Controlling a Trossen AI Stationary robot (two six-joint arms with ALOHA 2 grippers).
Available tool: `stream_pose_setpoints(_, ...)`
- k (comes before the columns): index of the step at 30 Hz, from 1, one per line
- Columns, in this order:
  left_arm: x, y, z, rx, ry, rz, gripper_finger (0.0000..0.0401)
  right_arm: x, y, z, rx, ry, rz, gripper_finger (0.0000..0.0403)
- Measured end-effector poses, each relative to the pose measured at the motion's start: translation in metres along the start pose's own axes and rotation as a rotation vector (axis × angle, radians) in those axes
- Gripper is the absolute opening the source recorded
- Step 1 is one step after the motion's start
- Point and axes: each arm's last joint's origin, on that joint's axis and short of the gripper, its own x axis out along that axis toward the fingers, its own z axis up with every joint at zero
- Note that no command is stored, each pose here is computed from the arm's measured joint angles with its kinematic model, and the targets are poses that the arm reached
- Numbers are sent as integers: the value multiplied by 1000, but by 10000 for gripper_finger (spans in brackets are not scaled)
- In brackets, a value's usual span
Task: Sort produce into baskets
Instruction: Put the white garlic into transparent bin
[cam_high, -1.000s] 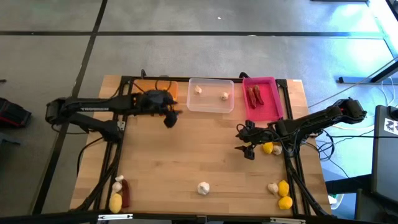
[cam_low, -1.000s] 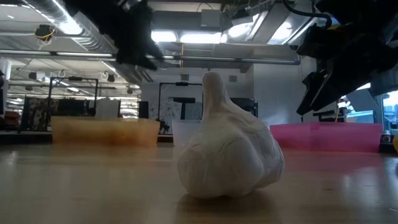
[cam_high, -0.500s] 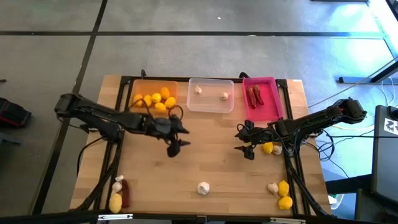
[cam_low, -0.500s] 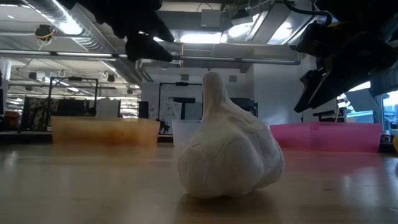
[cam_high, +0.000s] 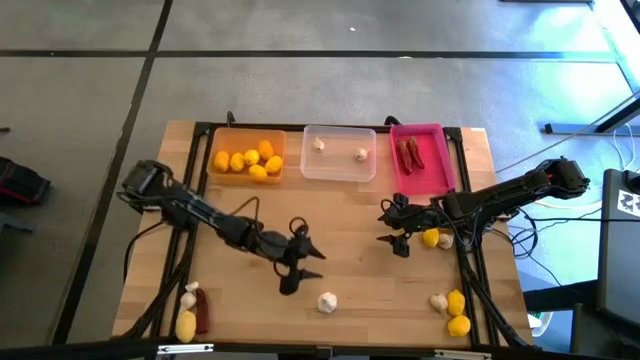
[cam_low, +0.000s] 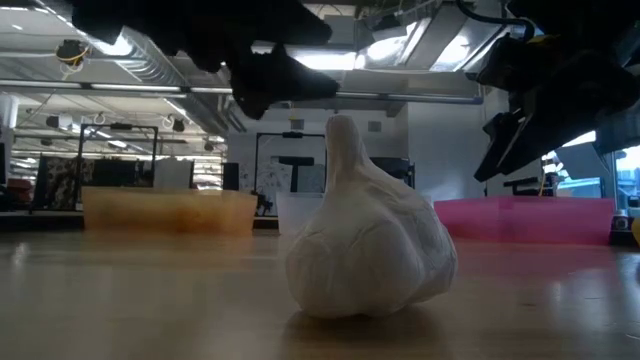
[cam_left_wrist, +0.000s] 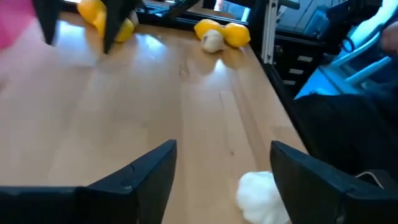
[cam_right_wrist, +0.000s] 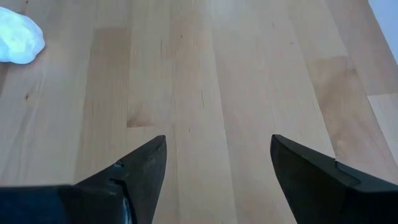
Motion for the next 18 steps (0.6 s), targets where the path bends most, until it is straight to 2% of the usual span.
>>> stream_pose_setpoints(5,17,-13,-21,-69,-25,-54,251,0,0,-1,-3,10,-2,280)
stream_pose_setpoints(10,33,-23,-34,-57,1,-75,248,0,0,-1,-29,9,-2,280)
stream_pose_setpoints(18,45,-33,-46,-15,32,-91,213,0,0,-1,-40,6,-10,280)
